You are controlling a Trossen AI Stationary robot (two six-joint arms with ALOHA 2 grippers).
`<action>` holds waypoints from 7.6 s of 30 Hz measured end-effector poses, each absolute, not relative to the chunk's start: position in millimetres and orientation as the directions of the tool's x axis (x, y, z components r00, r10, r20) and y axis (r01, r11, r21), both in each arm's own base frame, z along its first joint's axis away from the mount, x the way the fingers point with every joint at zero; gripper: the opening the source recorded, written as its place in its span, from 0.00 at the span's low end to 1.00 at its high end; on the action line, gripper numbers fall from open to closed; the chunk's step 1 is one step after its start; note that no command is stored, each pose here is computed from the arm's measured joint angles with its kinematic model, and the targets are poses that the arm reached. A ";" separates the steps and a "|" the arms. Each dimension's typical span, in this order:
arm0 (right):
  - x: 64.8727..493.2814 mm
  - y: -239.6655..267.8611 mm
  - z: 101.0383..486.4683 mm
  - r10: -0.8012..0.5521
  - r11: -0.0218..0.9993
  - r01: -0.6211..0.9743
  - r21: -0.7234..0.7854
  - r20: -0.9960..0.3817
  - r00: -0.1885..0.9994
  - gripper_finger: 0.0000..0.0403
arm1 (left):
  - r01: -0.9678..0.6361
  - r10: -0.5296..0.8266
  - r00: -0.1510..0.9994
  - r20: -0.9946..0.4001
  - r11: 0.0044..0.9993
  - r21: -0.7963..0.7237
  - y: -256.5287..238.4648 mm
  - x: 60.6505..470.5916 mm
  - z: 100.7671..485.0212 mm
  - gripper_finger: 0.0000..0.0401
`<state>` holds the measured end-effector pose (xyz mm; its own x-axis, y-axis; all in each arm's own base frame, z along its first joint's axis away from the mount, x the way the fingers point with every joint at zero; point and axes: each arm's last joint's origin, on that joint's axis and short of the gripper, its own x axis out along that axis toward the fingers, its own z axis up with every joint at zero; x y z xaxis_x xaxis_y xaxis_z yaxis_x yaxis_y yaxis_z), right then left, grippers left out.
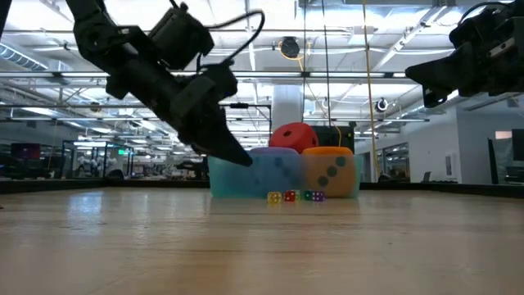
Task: Pick & Place Dice
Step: Put the small orange dice into the basket
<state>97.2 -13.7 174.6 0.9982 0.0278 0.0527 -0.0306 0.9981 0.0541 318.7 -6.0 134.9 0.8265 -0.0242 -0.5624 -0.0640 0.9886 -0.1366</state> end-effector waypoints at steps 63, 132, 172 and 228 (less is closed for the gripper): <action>100.0 -14.5 172.2 0.022 0.998 -0.023 0.050 0.021 1.000 0.02 | -0.085 0.047 0.811 -0.583 0.996 -0.038 -43.4 359.4 98.6 0.04; 166.0 6.6 153.6 0.017 1.000 -0.009 0.028 -0.291 0.957 0.03 | -0.263 0.265 0.956 -0.122 0.964 0.036 14.2 174.7 173.8 0.02; 250.4 17.4 116.1 -0.057 0.997 0.005 -0.083 -0.635 0.770 0.45 | -0.263 0.266 0.955 -0.134 0.964 0.039 16.6 174.4 172.6 0.06; 237.6 -9.1 190.0 -0.147 0.989 0.142 -0.039 -0.328 0.933 0.11 | -0.262 0.266 0.956 -0.127 0.964 0.049 16.6 174.6 173.4 0.08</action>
<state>237.6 -9.1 190.0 0.9333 -0.1469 -0.3276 0.1421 0.9891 -0.0387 174.6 16.6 173.4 0.9556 0.2659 -0.1267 -0.2618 0.9639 0.0486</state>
